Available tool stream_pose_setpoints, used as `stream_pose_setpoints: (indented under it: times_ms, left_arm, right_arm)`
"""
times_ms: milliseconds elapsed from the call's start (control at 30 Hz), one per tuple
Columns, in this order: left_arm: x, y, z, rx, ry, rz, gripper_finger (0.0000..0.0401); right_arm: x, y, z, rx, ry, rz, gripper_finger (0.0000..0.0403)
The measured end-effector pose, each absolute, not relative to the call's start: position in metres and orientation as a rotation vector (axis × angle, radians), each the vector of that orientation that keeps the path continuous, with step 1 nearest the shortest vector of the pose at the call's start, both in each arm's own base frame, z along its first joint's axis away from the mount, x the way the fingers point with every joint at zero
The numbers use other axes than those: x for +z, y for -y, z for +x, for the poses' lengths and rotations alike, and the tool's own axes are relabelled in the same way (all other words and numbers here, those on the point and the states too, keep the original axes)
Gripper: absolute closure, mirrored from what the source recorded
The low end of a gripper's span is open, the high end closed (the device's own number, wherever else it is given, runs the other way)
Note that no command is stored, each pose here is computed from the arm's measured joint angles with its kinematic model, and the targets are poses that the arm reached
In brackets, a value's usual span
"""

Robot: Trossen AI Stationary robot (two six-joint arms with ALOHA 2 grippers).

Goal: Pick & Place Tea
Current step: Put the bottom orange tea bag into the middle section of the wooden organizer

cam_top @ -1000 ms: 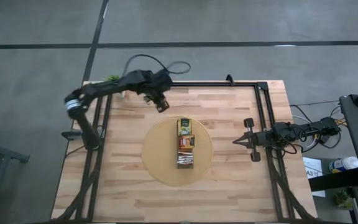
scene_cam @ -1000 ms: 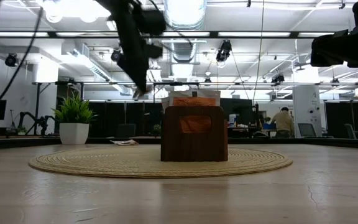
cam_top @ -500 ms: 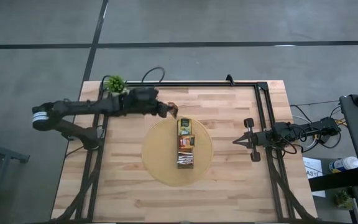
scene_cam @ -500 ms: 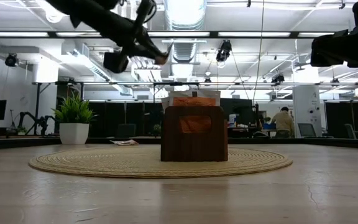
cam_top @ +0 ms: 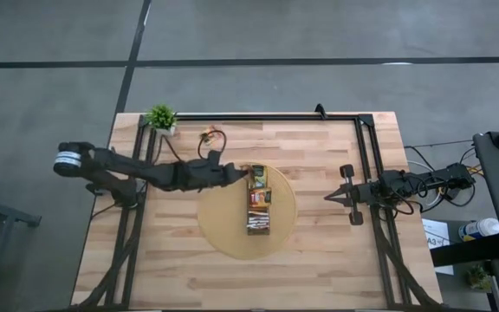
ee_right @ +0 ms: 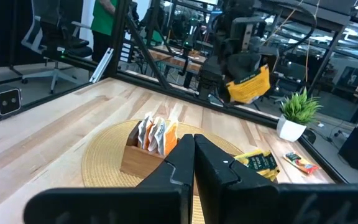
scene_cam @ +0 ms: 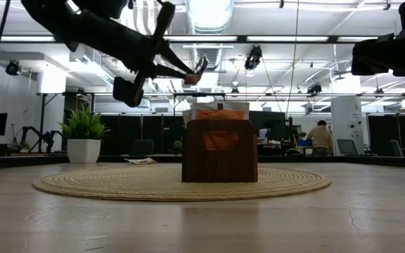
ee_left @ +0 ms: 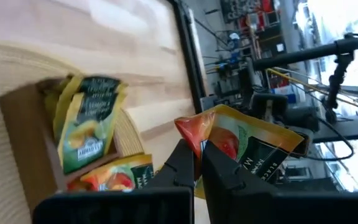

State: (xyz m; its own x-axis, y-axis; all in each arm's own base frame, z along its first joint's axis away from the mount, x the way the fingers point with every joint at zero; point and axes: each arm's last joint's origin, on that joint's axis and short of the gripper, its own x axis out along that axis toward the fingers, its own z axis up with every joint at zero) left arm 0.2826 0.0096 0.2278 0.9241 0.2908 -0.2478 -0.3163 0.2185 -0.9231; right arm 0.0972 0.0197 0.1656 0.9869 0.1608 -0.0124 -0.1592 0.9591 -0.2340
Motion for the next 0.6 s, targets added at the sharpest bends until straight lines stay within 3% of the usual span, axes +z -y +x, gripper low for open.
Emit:
stream_pose_setpoints:
  times_ms: [600]
  left_arm:
    - [0.174,0.031,0.325,0.529,-0.175,-1.605,0.0390]
  right_arm:
    - [0.166,-0.020,0.097,0.162,0.007,-0.237,0.0394]
